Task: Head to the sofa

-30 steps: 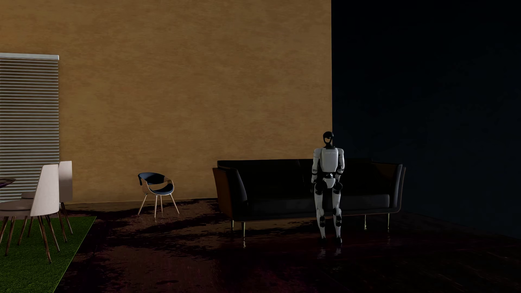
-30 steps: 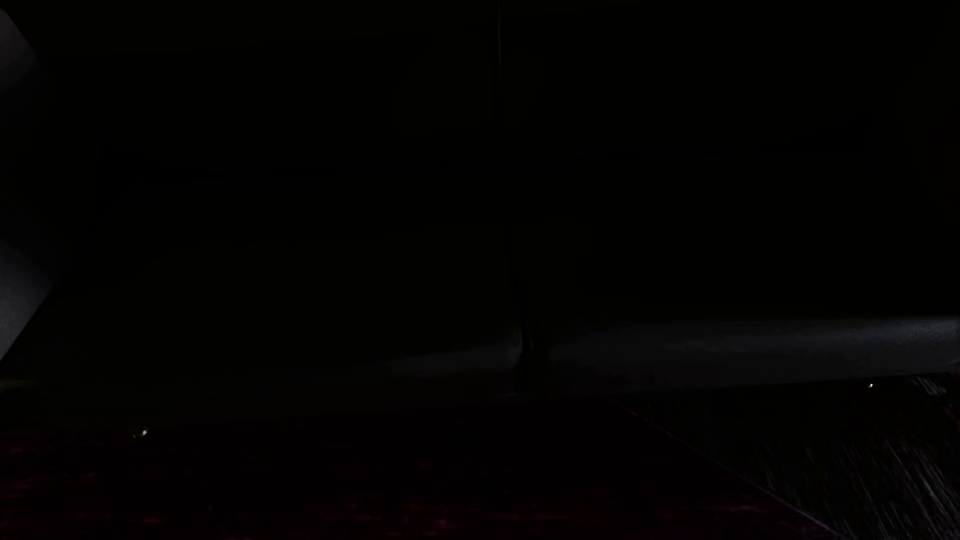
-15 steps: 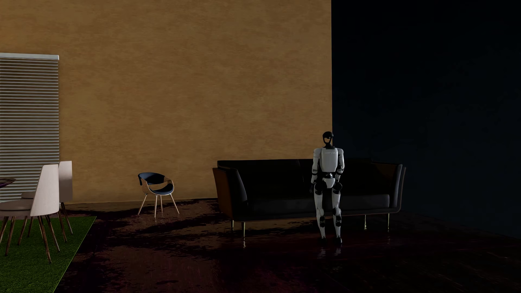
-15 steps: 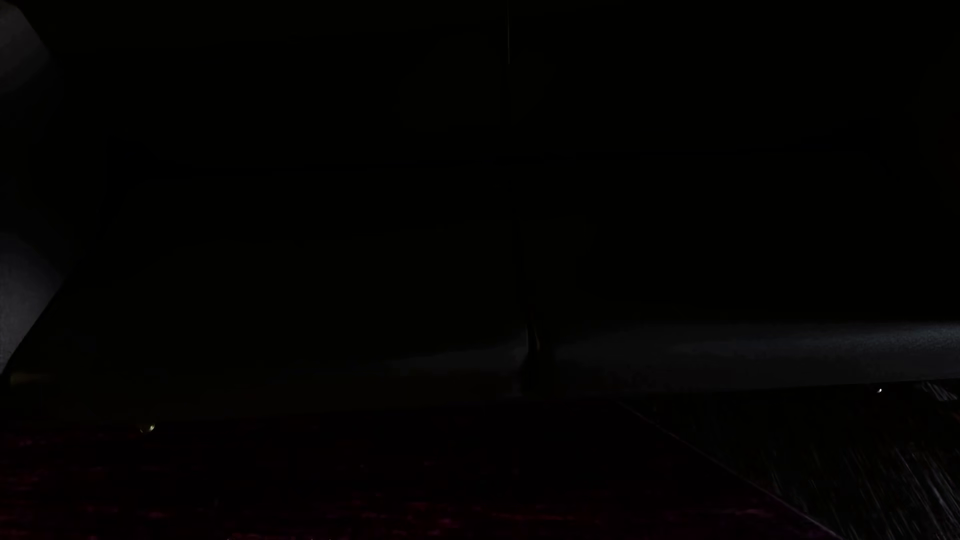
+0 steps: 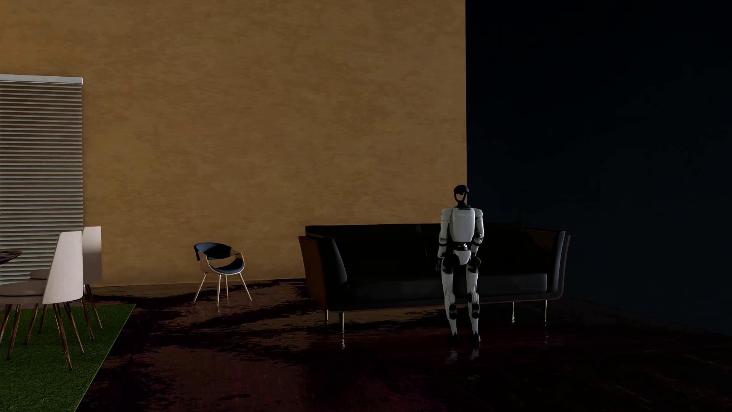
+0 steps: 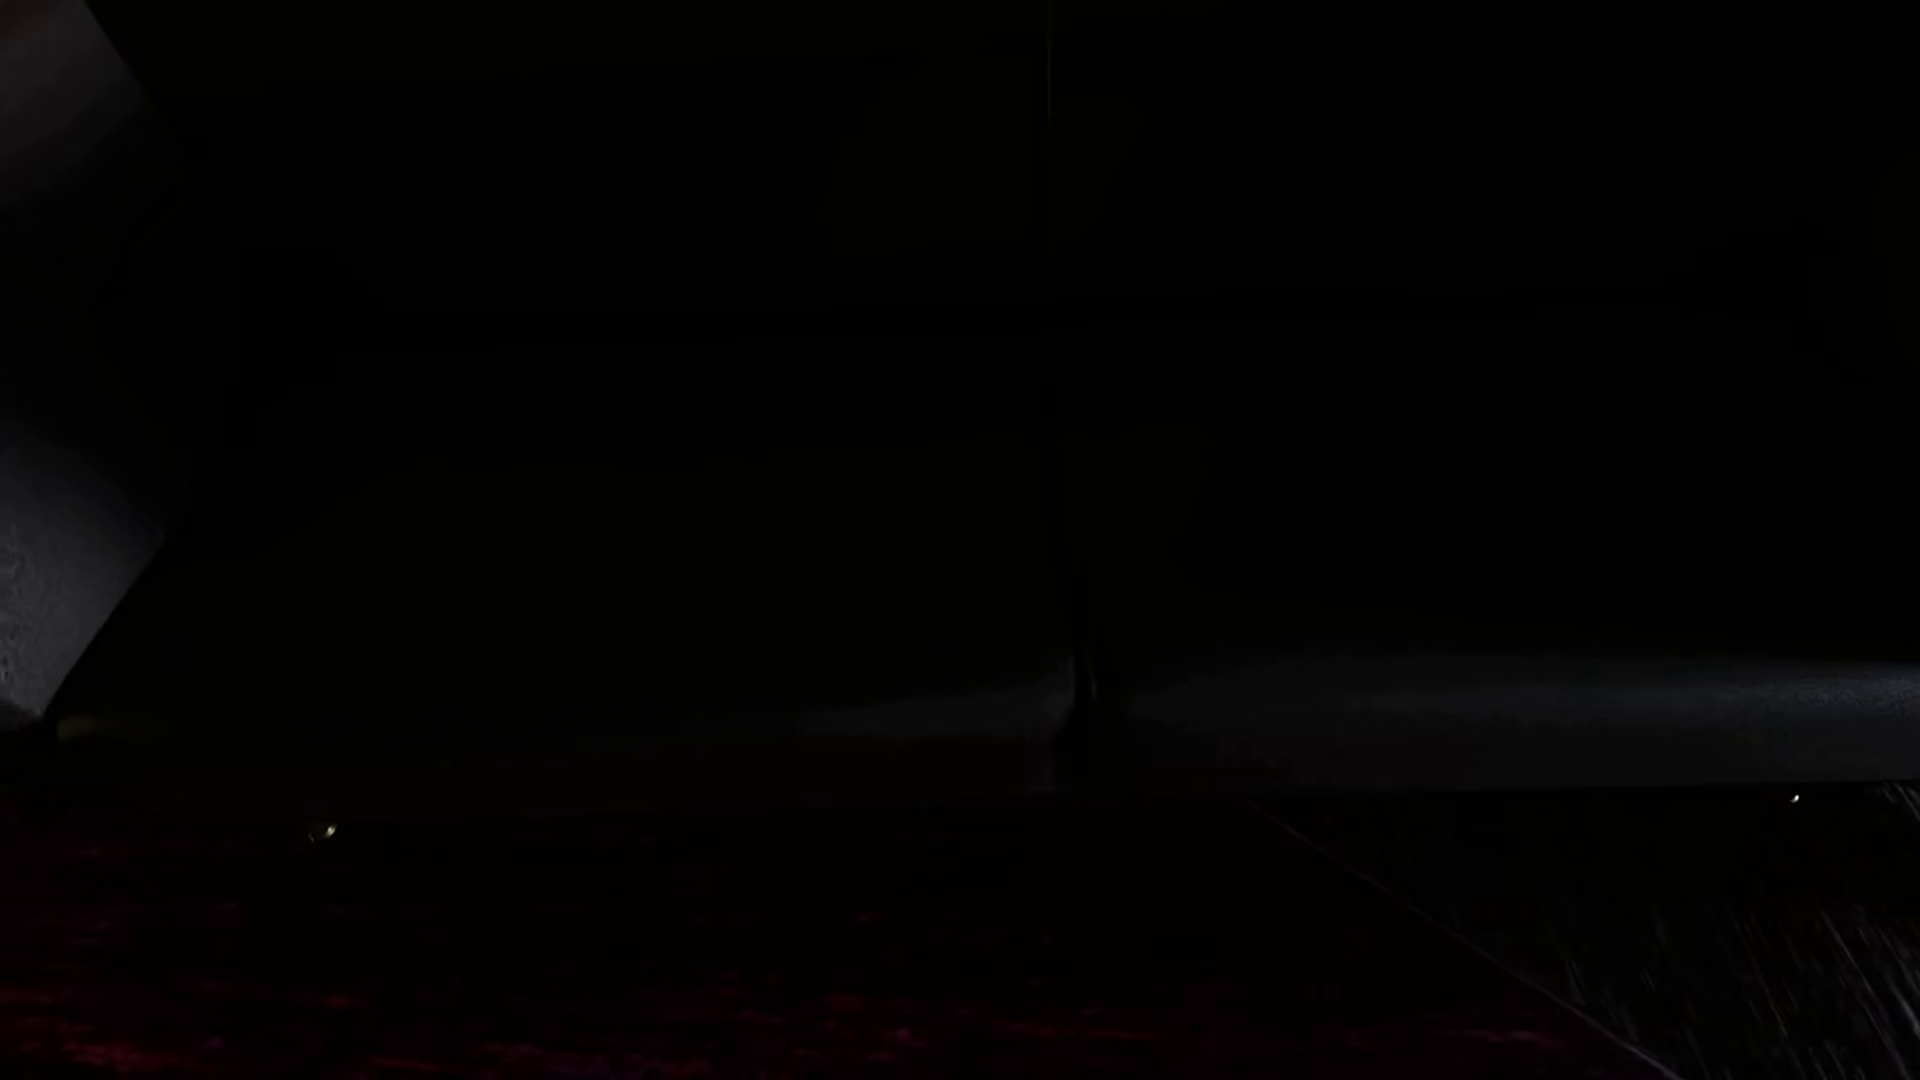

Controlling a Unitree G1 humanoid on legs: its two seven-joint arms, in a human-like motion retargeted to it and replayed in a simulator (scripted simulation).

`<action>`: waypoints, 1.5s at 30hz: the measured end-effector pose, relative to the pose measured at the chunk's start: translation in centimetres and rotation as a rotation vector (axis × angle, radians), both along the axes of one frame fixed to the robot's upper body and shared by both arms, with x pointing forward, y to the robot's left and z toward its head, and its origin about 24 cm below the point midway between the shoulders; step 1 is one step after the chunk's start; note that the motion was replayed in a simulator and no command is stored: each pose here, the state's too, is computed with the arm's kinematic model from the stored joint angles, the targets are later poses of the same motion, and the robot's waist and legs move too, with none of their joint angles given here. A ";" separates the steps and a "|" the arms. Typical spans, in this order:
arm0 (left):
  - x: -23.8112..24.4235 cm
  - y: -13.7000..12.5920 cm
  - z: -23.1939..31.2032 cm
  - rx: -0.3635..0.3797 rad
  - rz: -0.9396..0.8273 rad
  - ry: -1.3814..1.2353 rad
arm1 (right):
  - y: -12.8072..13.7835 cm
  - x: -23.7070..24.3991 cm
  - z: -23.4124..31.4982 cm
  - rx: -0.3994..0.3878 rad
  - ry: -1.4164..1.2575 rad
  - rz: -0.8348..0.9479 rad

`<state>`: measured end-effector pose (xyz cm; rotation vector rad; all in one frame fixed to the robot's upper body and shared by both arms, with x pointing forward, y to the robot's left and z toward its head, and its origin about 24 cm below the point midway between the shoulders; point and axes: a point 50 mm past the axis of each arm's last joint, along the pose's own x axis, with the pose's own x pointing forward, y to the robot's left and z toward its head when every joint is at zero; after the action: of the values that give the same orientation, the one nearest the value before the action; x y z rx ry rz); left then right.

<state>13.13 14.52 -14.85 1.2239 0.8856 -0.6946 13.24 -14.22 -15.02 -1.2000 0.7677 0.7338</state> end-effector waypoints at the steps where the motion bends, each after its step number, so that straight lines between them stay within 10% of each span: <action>1: 0.0 0.0 0.0 0.002 0.003 -0.001 | -0.1 0.0 0.0 -0.002 -0.001 -0.003; 45: 0.6 0.0 0.1 0.001 0.013 -0.026 | 0.1 -0.1 -0.1 -0.013 0.011 0.006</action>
<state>13.69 14.56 -14.71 1.2243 0.8716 -0.6663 13.17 -14.10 -15.08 -1.2116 0.7792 0.7416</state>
